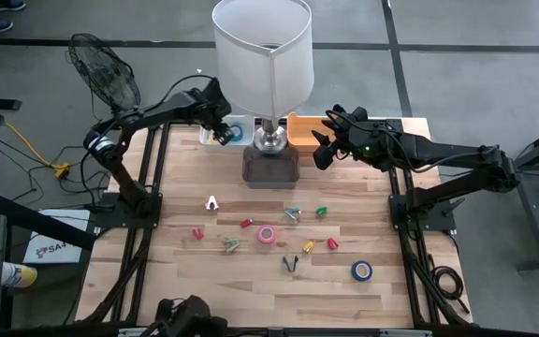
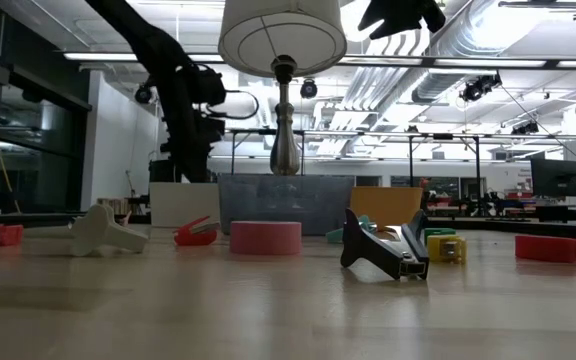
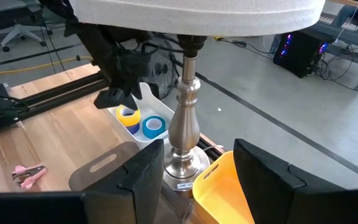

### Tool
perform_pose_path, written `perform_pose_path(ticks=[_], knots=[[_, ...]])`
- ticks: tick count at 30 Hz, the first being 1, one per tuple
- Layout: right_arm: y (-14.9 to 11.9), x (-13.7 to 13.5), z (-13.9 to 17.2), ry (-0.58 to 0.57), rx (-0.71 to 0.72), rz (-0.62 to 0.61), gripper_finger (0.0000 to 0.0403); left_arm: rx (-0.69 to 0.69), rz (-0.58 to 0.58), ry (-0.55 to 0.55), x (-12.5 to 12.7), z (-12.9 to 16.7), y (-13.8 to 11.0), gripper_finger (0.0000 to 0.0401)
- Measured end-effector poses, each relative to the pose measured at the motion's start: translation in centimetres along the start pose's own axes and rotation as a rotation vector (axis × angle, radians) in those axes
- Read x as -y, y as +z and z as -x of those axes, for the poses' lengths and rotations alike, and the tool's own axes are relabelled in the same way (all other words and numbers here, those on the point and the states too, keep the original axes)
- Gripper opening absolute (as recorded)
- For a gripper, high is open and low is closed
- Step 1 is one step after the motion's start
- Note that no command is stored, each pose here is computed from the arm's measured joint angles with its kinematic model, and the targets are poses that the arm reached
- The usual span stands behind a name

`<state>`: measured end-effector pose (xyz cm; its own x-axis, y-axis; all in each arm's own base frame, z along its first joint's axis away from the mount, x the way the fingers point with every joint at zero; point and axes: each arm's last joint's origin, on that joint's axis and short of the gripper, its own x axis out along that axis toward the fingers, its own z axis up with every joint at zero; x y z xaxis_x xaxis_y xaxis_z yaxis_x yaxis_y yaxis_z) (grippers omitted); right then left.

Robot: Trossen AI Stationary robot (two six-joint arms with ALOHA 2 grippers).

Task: Pick and place Stapler, Stapler remover, tape
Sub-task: Put the blue tape into the white bin

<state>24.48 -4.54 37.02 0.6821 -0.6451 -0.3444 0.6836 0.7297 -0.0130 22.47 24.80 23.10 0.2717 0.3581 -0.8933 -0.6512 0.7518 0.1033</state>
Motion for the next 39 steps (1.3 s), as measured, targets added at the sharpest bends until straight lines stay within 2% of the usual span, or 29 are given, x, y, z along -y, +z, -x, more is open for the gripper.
perform_pose_path(ticks=[6, 26, 31, 39], knots=[[0.0, 0.0, 0.0, -0.002, 0.000, 0.001, 0.0185, -0.032, -0.028, 0.072, -0.2, 2.0, -0.7, 0.0181], [-0.2, 0.0, 0.0, -0.004, -0.014, 0.002, 0.0186, -0.107, -0.039, 0.134, -0.2, 8.0, -3.6, 0.0182], [-0.6, 0.1, 0.0, -0.003, -0.056, 0.001, 0.0186, -0.100, -0.023, 0.126, 0.2, 8.7, -5.4, 0.0182], [-1.4, 0.3, 0.2, 0.027, -0.138, 0.029, 0.0185, -0.058, -0.039, 0.064, 2.5, 9.2, -8.4, 0.0182]])
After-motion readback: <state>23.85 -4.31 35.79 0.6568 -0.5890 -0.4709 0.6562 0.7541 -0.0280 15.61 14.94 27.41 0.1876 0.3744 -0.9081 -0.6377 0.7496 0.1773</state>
